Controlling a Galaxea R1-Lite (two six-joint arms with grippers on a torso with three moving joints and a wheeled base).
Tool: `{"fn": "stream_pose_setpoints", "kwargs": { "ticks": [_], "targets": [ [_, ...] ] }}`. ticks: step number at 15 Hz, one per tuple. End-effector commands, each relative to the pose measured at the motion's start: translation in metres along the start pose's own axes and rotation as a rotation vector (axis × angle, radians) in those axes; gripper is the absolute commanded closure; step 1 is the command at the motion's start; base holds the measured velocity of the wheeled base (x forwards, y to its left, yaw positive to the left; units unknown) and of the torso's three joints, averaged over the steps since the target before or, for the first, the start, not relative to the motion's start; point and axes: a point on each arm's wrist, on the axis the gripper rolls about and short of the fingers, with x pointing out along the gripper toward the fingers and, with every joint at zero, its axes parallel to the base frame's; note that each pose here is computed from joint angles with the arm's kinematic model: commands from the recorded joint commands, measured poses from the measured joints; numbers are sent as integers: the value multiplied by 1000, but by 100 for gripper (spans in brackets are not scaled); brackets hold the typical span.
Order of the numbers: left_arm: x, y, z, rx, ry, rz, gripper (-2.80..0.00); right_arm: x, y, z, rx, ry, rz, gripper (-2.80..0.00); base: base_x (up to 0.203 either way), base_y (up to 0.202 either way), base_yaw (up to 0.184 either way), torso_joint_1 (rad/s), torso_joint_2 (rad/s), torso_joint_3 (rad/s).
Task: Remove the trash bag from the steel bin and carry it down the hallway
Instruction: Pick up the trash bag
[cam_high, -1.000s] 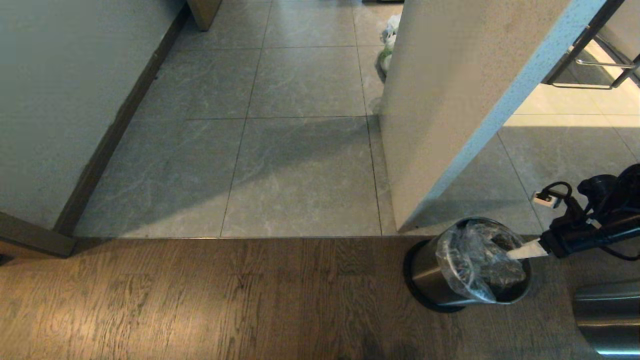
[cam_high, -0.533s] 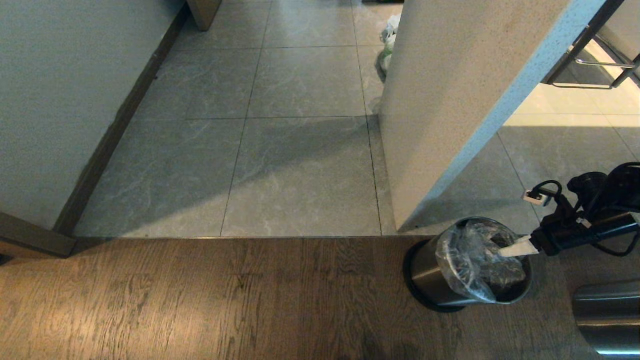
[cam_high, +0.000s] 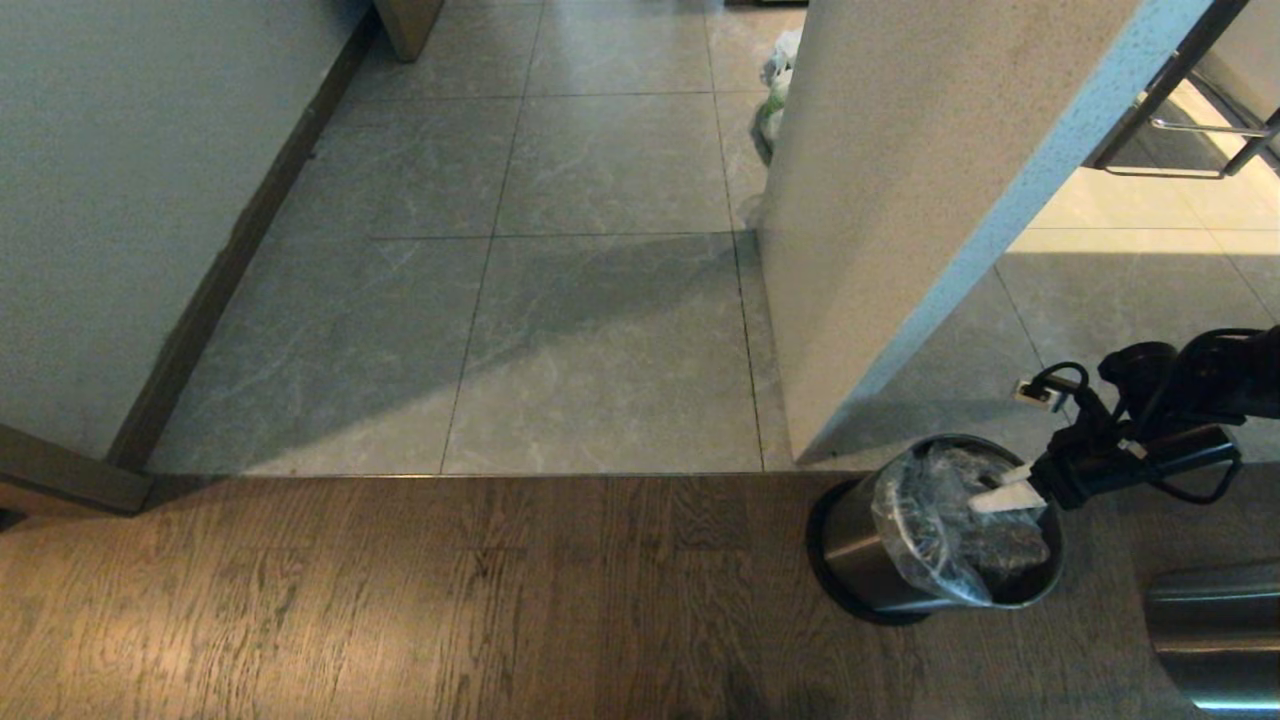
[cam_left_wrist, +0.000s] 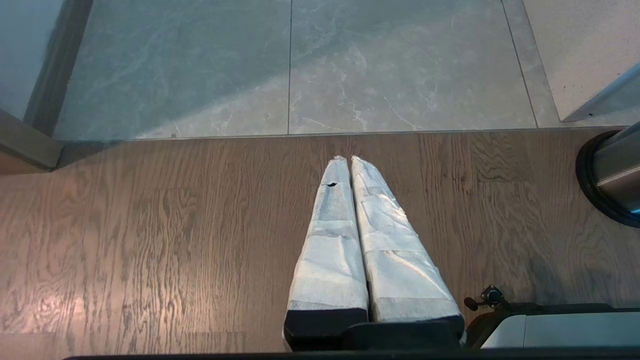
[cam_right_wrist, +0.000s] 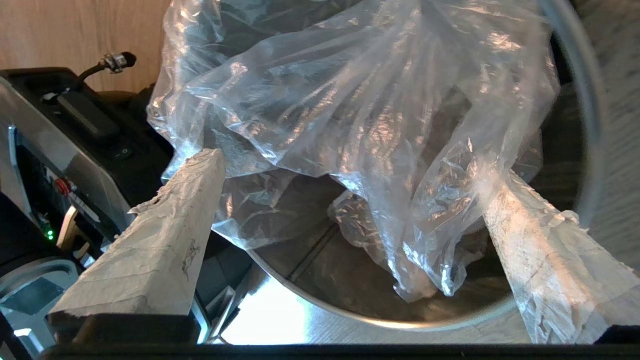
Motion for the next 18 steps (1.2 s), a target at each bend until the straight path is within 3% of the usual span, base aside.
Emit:
{"fn": "stream_pose_setpoints", "kwargs": {
  "ticks": [1,18],
  "targets": [
    [0,0,0,0,0,1,0,5,1,1,-6,5,15,-280,0,0,0,0,0,0],
    [0,0,0,0,0,0,0,53,10,3,-4,56,111,-280,0,0,0,0,0,0]
  ]
}}
